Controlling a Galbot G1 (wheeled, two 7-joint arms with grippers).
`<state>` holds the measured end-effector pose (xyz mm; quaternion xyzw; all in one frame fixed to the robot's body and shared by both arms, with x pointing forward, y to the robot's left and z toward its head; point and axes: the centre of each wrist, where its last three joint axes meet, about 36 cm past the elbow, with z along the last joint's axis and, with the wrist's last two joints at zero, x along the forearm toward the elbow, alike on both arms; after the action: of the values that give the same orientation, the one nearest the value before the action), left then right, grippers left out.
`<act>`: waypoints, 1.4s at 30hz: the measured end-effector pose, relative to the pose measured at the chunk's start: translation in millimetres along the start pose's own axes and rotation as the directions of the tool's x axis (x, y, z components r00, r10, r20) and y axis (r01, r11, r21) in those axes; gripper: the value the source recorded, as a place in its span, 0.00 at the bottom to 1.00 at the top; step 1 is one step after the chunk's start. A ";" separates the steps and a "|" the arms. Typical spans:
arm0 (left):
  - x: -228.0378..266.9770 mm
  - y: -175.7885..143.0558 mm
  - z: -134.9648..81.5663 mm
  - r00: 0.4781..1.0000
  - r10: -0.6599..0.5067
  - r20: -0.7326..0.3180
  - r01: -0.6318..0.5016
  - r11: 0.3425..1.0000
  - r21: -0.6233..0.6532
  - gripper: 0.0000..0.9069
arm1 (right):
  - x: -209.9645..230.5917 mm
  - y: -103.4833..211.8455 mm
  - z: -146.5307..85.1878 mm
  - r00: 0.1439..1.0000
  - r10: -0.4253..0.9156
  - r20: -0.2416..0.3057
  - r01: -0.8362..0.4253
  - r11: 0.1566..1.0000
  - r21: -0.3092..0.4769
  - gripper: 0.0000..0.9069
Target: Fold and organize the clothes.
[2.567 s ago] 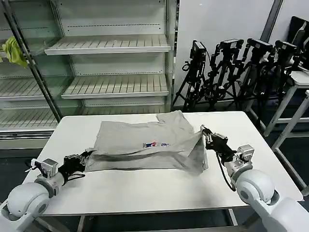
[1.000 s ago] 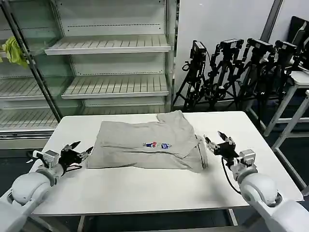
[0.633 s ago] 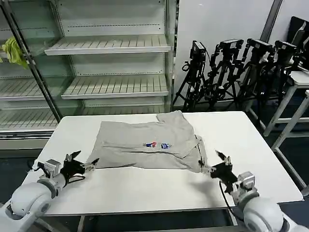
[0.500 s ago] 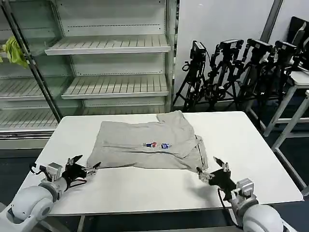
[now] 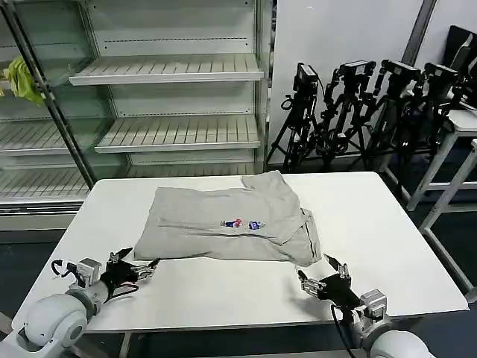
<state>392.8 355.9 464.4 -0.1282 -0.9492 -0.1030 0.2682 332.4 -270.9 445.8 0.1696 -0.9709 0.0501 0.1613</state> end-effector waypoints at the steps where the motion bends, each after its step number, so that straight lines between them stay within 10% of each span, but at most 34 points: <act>1: -0.5 0.2 0.1 1.000 0.000 0.001 0.000 1.000 0.000 1.00 | -0.8 -0.2 0.6 1.000 0.001 0.001 -0.001 1.000 -0.001 0.83; 13: -2.6 -3.3 4.1 1.000 0.011 0.009 -0.011 1.000 -0.003 0.91 | -11.0 -2.0 9.9 1.000 0.013 0.009 -0.013 1.000 -0.008 0.52; 15: -2.0 -3.6 4.3 1.000 0.012 0.012 -0.012 1.000 -0.004 0.64 | -11.2 -1.5 11.7 1.000 0.012 0.010 -0.012 1.000 -0.007 0.42; 17: -1.3 -3.2 4.2 1.000 0.011 0.016 -0.011 1.000 -0.006 0.09 | -11.3 -1.2 12.9 1.000 0.012 0.011 -0.012 1.000 -0.007 0.28; 18: -1.1 -3.0 4.4 1.000 0.010 0.017 -0.010 1.000 -0.007 0.06 | -11.4 -1.1 13.7 1.000 0.012 0.011 -0.012 1.000 -0.007 0.26; 29: -0.2 -2.2 6.1 1.000 0.011 0.023 -0.011 1.000 -0.018 0.06 | -13.2 -3.1 16.3 1.000 0.019 0.017 -0.019 1.000 -0.002 0.00; 42: -1.1 -2.7 8.3 1.000 0.012 0.028 -0.011 1.000 -0.021 0.06 | -14.7 -3.8 18.3 1.000 0.022 0.020 -0.022 1.000 -0.003 0.00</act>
<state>388.9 355.4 456.5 -0.1379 -0.9509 -0.1096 0.2543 341.3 -272.7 423.8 0.1592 -0.9744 0.0488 0.1511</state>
